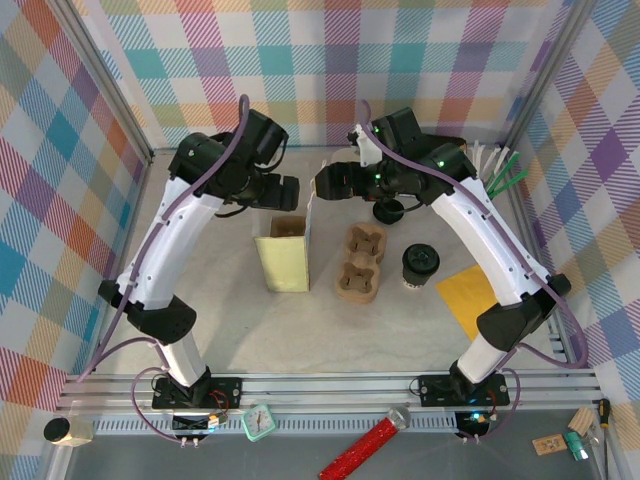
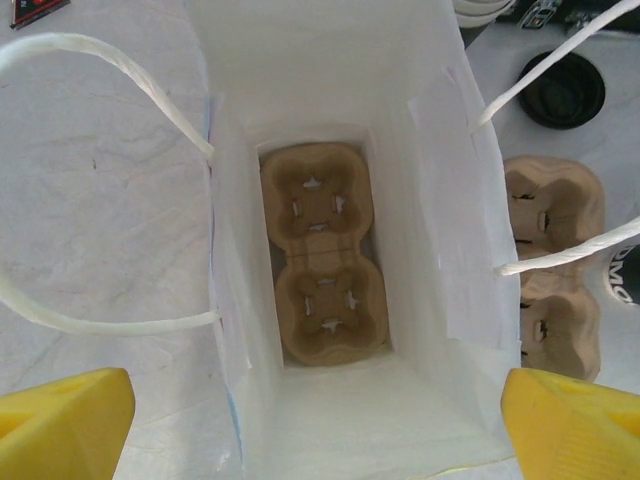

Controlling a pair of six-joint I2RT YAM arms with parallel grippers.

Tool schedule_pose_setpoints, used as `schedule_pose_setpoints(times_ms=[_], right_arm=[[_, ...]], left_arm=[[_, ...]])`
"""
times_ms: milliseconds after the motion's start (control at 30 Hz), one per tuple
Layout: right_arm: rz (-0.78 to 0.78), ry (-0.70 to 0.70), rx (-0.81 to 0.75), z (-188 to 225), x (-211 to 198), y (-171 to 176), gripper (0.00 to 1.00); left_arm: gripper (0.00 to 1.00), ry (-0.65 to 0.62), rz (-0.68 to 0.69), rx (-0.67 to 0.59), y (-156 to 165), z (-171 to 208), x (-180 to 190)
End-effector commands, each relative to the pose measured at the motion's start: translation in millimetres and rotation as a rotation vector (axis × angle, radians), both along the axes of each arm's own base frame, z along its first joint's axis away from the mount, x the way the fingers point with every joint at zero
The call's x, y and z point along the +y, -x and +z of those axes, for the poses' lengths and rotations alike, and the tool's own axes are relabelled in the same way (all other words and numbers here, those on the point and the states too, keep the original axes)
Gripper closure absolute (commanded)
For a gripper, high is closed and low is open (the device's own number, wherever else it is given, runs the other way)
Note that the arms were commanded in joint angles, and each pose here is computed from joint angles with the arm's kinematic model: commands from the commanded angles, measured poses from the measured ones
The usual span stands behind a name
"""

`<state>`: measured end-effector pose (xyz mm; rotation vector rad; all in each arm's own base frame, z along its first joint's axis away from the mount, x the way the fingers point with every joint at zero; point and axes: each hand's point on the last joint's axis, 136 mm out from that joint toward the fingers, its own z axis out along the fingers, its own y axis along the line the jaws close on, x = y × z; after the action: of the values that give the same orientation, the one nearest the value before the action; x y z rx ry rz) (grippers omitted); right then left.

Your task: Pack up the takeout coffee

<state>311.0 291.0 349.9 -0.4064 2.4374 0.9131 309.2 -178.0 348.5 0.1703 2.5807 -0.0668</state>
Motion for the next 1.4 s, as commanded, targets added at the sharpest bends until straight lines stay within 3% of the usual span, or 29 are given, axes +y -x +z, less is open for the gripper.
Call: schedule_pose_setpoints(times_ms=[0, 767, 1033, 1100, 1367], right_arm=[[0.021, 0.004, -0.024, 6, 1, 2, 0.01], [0.016, 0.006, -0.016, 4, 1, 2, 0.01], [0.013, 0.007, -0.016, 4, 0, 2, 0.01], [0.001, 0.015, -0.017, 3, -2, 1, 0.01], [-0.140, 0.046, -0.012, -4, -36, -5, 0.01]], left_arm=[[0.06, -0.030, 0.007, -0.004, 6, 4, 7], [0.07, -0.018, -0.009, 0.013, 5, 0, 0], [0.04, -0.016, 0.013, -0.042, 2, 10, 6], [0.00, -0.003, 0.040, -0.085, 0, 19, 12], [0.00, 0.227, 0.186, -0.256, -3, 51, 57]])
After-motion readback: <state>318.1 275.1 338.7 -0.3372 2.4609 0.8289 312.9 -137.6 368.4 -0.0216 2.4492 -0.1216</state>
